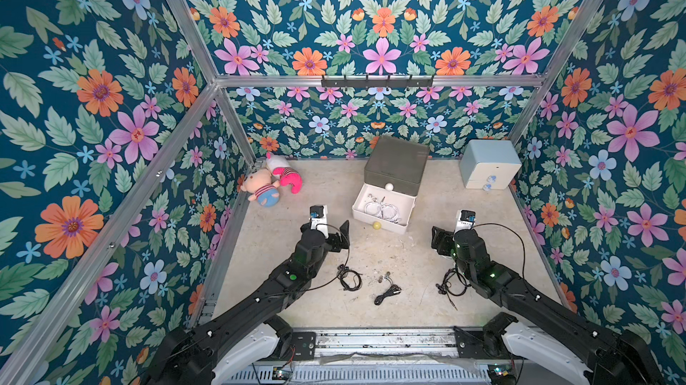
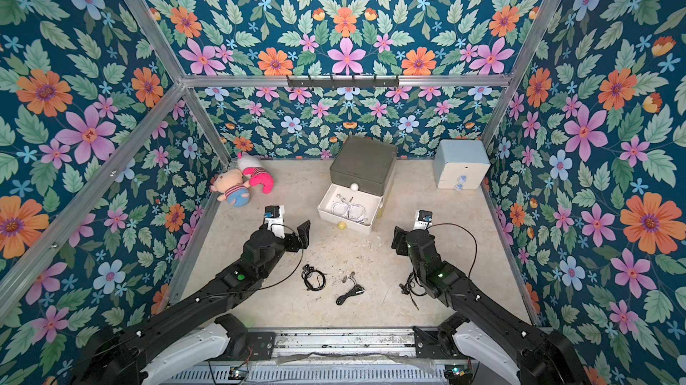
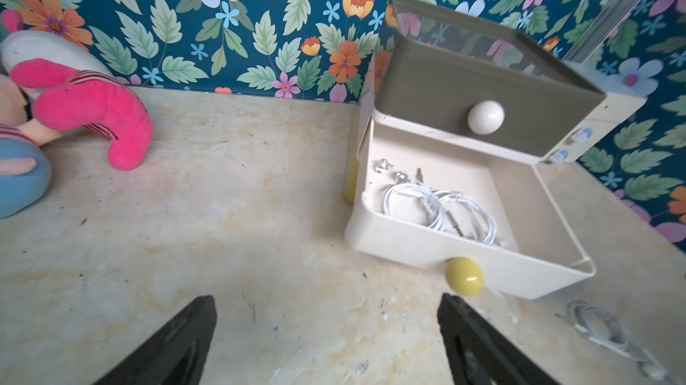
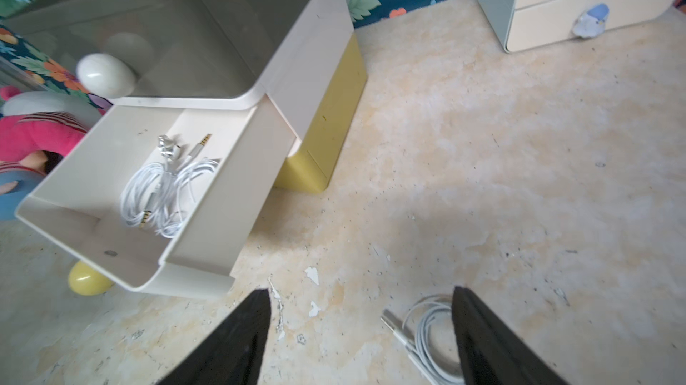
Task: Place the wired earphones into the drawer by color
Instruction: Place the wired earphones in the drawer, then pick up the wired earphones from the center of the board.
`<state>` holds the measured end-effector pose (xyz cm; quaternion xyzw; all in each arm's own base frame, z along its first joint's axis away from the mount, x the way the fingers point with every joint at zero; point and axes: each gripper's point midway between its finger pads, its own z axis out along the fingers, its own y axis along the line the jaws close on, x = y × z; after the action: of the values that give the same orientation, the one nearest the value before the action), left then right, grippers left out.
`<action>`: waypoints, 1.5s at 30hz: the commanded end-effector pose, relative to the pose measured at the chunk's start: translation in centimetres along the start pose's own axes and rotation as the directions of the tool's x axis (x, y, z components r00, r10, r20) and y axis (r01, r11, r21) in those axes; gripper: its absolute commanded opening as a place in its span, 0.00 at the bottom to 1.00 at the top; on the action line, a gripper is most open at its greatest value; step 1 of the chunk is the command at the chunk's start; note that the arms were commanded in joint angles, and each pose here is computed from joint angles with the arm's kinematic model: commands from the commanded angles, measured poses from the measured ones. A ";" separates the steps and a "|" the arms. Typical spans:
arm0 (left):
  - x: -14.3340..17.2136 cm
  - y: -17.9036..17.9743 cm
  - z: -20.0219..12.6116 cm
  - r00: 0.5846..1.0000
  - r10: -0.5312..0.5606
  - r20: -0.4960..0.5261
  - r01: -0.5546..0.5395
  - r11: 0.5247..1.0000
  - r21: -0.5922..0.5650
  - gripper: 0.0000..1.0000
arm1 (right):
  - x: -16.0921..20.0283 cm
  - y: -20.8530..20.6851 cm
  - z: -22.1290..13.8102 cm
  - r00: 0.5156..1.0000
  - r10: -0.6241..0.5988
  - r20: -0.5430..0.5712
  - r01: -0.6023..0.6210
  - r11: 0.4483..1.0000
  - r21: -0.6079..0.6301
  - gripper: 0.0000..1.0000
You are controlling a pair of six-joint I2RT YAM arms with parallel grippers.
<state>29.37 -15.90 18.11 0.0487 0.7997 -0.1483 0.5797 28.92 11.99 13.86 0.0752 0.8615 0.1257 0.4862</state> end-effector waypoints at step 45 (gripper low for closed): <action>0.0 -0.2 -0.9 0.996 0.047 0.069 -0.050 0.998 0.046 0.99 | 8.7 -8.5 4.6 0.850 0.157 -0.502 -0.033 0.968 0.247 0.35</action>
<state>28.52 -15.70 18.21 0.0775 0.7752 -0.1503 0.6086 28.15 6.48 2.09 0.1472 0.9621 0.0648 0.2202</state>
